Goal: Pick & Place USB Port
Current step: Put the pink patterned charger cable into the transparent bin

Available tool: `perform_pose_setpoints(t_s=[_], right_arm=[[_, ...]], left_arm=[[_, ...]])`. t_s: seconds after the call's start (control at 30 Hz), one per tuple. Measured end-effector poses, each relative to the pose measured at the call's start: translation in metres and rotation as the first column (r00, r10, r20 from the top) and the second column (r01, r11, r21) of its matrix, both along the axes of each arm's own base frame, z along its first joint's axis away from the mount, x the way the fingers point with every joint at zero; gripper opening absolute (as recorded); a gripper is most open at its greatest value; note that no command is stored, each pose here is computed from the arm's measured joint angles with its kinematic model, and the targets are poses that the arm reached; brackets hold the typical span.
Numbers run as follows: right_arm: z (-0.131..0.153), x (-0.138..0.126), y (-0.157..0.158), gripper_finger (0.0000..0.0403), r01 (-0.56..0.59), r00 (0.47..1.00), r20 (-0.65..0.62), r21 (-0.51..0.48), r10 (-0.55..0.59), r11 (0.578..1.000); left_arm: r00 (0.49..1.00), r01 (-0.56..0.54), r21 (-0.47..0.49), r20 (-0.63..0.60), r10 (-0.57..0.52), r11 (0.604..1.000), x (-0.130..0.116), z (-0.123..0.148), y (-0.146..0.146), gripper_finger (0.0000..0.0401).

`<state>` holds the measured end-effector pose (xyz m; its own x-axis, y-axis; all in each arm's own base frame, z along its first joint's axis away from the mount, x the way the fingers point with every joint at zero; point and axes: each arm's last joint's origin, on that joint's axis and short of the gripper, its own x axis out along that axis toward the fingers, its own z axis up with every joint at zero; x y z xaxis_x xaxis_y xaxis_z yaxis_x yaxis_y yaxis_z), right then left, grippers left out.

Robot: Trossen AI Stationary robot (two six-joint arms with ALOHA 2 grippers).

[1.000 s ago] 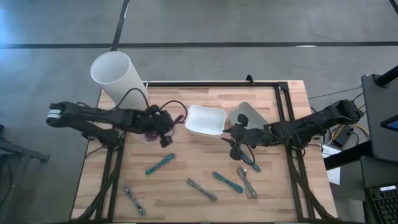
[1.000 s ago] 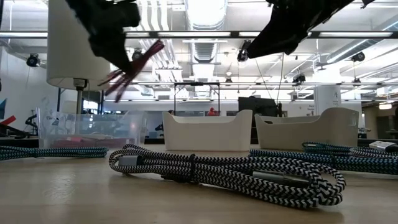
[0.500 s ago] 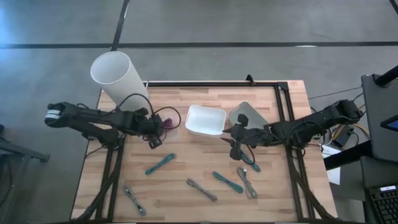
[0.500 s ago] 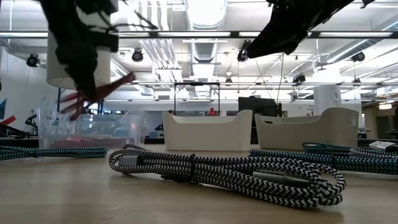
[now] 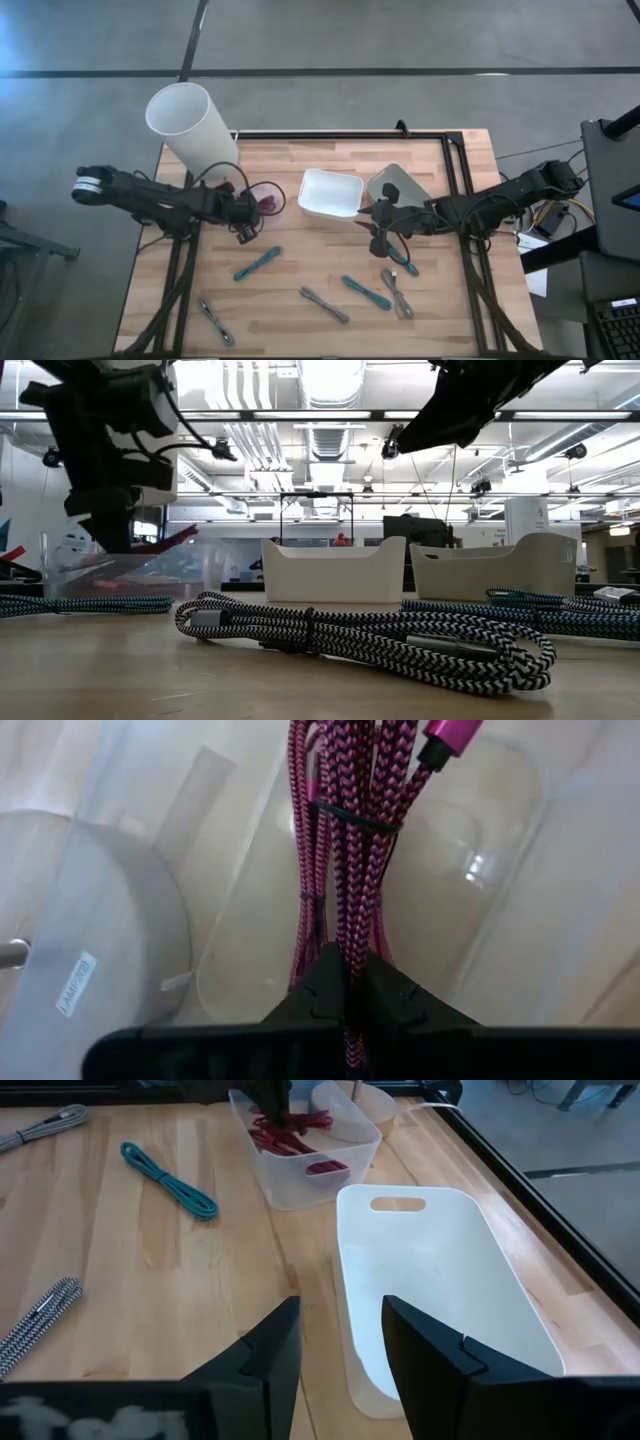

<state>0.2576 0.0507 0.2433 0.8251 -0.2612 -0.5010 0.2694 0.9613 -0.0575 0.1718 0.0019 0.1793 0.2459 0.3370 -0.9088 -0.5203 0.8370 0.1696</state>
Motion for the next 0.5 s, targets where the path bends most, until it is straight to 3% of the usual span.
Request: perform_pose_setpoints(t_s=[0.5], right_arm=[[0.0, 0.0, 0.0, 0.0131, 0.0, 1.0, 0.004, 0.001, 0.0, 1.0]], left_arm=[[0.996, -0.045, 0.019, 0.084, 0.043, 0.999, 0.0, -0.017, 0.001, 0.0093]])
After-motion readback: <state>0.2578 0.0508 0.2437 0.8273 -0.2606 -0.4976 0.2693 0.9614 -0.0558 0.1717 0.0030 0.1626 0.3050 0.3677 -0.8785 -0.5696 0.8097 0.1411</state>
